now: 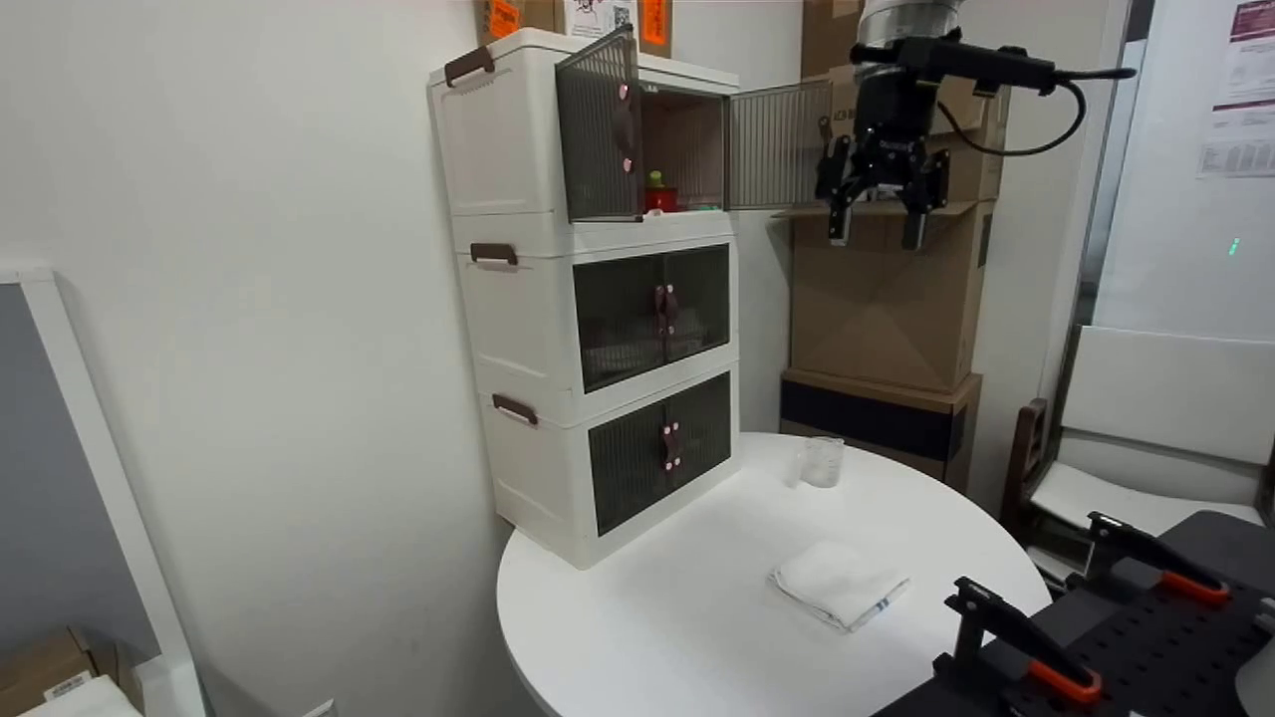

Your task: Remove the silver dish from the top cabinet

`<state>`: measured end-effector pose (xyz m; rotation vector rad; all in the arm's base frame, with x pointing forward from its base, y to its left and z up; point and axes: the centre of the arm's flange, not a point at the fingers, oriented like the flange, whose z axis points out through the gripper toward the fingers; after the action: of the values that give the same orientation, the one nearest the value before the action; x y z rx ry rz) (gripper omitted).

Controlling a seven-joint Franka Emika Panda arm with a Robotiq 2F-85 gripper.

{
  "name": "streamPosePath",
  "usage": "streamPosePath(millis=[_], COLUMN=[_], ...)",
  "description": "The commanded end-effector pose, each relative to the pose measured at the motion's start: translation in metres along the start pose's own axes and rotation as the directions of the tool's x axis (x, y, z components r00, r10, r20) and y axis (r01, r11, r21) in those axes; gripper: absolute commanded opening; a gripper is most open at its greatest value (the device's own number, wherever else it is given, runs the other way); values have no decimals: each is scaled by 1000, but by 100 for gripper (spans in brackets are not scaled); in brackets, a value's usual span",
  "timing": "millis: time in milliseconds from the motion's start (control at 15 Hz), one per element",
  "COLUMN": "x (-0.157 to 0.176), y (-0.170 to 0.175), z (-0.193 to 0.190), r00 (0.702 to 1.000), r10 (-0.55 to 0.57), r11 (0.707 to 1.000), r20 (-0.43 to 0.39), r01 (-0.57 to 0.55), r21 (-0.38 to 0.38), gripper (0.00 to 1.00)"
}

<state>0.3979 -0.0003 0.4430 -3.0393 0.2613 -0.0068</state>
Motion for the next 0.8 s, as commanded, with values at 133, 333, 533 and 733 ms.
streamPosePath(millis=[133, 333, 533, 733], x=[100, 152, 199, 239], y=[40, 50, 39, 19], z=[-52, -66, -63, -59], r00=[963, 926, 910, 887], r10=[52, 103, 93, 107], r11=[995, 975, 960, 956], r20=[-264, -362, -404, -448], r01=[-28, -22, 26, 31], r21=[93, 221, 279, 290], gripper=[100, 100, 100, 100])
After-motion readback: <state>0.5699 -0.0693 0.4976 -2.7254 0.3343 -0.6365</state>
